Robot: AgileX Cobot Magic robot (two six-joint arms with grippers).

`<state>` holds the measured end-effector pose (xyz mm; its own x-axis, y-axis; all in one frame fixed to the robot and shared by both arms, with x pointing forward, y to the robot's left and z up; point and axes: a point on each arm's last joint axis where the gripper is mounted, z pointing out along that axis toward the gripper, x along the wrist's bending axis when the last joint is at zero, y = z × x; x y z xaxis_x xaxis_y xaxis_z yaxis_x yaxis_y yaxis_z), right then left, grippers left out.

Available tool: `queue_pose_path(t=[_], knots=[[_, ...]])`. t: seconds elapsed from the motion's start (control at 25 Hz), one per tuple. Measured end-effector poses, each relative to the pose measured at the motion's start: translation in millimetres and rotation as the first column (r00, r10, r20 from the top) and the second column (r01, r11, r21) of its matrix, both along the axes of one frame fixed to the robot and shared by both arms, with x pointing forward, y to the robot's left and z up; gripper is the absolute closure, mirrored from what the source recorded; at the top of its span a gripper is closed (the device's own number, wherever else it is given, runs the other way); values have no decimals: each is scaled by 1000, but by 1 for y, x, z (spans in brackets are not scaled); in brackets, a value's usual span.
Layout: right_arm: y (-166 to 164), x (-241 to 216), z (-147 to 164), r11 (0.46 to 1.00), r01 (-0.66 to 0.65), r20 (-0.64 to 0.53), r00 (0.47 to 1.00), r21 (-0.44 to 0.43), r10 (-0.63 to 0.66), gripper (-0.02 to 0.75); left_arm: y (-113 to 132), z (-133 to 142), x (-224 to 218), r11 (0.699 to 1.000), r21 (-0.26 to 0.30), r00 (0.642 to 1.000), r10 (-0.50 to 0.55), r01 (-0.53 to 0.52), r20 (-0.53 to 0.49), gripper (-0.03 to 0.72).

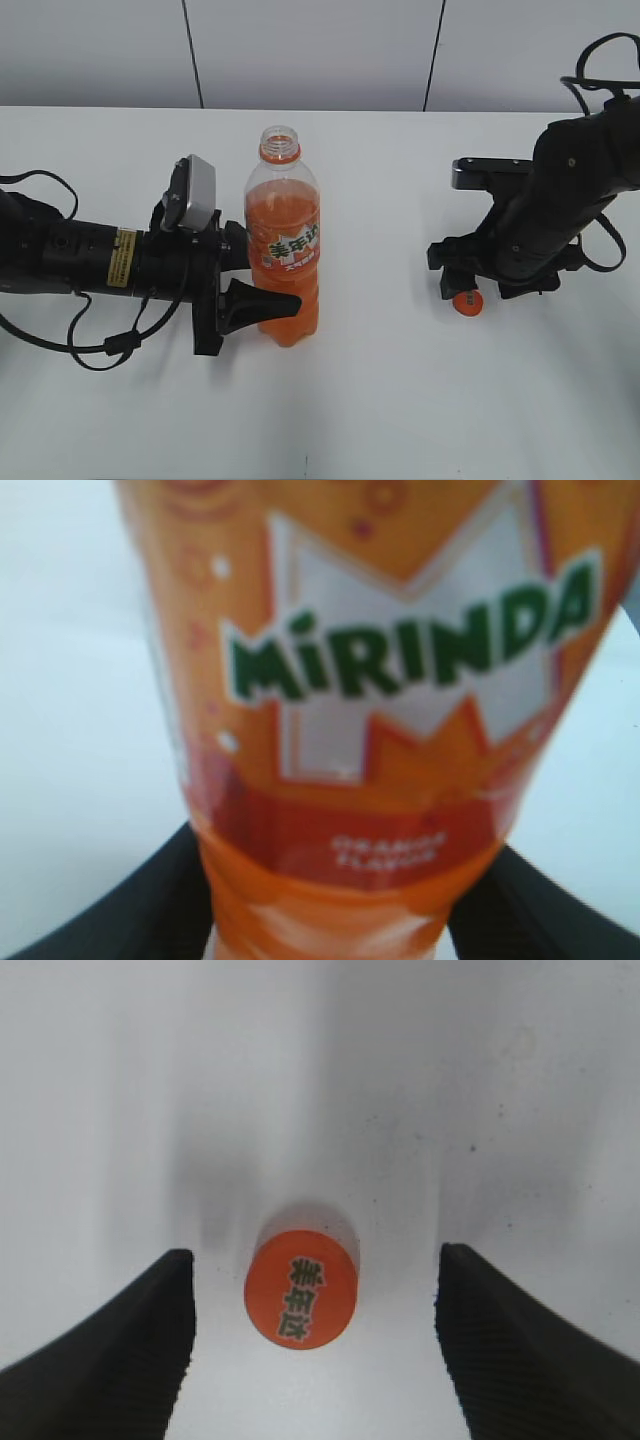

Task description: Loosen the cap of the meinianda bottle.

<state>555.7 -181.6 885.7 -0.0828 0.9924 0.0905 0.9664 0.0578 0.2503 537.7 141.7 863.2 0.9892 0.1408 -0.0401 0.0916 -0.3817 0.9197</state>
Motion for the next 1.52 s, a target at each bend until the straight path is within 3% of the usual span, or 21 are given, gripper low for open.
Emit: queue_pose_path(t=[0.28,0.6,0.92,1.12,1.32,1.52], knots=[[0,0,0,1000,1,3,1000,1,-1,170,0,0,0,1000,0,1000,0,0,0,273],[0,0,0,1000,0,3,1000,1,0,167,6,-5,2,998,58,1000,10,-10,3,124],[0,0,1,1000,0,-2,1000,-1,0,165,31,-7,4,995,103,1000,-7,9,-16,112],[0,0,10,1000,0,21,1000,7,0,166,47,7,9,991,129,1000,24,-25,3,114],[0,-1,30,1000,-3,77,997,26,1,164,63,22,17,966,227,992,113,-122,52,116],[-1,0,55,999,-25,160,987,34,19,164,80,38,26,903,334,961,233,-270,146,125]])
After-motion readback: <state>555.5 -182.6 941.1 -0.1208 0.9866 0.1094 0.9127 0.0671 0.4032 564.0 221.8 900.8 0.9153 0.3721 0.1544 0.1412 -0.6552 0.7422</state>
